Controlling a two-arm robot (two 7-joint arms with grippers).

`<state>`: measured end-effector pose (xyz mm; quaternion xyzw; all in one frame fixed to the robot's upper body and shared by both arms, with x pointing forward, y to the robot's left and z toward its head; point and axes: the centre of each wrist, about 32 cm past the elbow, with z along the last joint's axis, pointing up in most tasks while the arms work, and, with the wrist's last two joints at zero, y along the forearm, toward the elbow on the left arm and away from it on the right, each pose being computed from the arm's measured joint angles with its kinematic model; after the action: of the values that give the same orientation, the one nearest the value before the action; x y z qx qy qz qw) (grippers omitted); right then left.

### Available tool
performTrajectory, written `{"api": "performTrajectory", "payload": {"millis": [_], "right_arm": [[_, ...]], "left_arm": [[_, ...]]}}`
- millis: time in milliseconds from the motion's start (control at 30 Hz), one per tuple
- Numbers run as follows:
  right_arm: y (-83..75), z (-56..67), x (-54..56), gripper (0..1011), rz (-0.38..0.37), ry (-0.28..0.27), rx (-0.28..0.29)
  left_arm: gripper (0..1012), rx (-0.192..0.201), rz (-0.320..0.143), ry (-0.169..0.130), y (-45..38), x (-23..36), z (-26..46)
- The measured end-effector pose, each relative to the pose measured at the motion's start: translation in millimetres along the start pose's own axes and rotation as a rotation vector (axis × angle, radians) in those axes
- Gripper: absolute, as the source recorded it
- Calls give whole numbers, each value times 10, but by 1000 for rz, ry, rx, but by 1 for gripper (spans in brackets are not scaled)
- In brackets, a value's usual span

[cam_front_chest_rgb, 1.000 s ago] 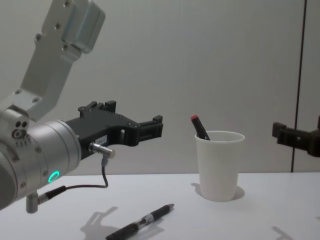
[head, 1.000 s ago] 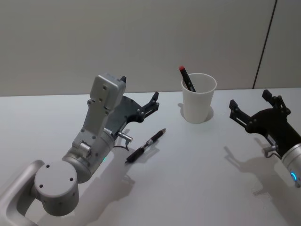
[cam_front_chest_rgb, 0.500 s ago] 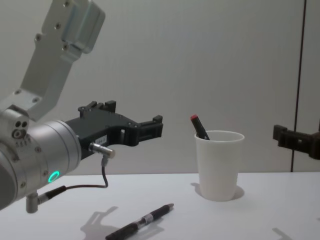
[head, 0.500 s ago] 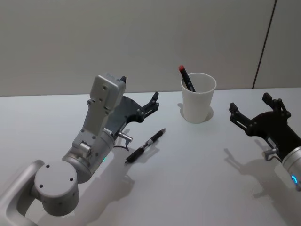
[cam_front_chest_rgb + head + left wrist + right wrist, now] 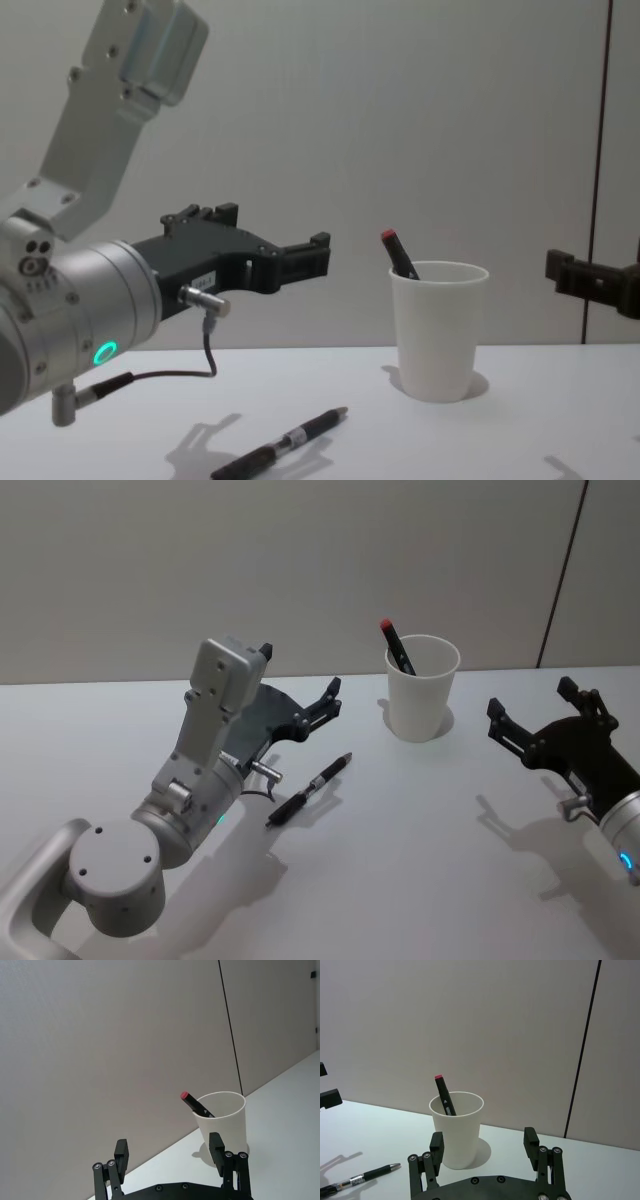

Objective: Place the pen into the pen holder.

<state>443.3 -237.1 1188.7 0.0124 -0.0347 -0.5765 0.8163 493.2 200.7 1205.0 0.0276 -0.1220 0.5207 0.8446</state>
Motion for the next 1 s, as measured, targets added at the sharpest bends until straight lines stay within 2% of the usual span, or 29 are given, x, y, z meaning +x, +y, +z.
{"api": "performTrajectory", "payload": {"millis": [233, 300, 433, 767, 1000], "right_arm": [[0, 0, 0, 1001, 0, -1, 0], [0, 0, 0, 1001, 0, -1, 0], [0, 0, 0, 1001, 0, -1, 0], [0, 0, 0, 1001, 0, -1, 0], [0, 0, 0, 1001, 0, -1, 0]], "left_arm": [[1001, 4, -46, 24, 26, 82, -5], [1001, 10, -71, 39, 60, 129, -8], [1001, 17, -90, 50, 97, 174, -9], [1001, 65, -148, 80, 254, 312, -15], [1001, 108, -182, 91, 326, 363, -26]]}}
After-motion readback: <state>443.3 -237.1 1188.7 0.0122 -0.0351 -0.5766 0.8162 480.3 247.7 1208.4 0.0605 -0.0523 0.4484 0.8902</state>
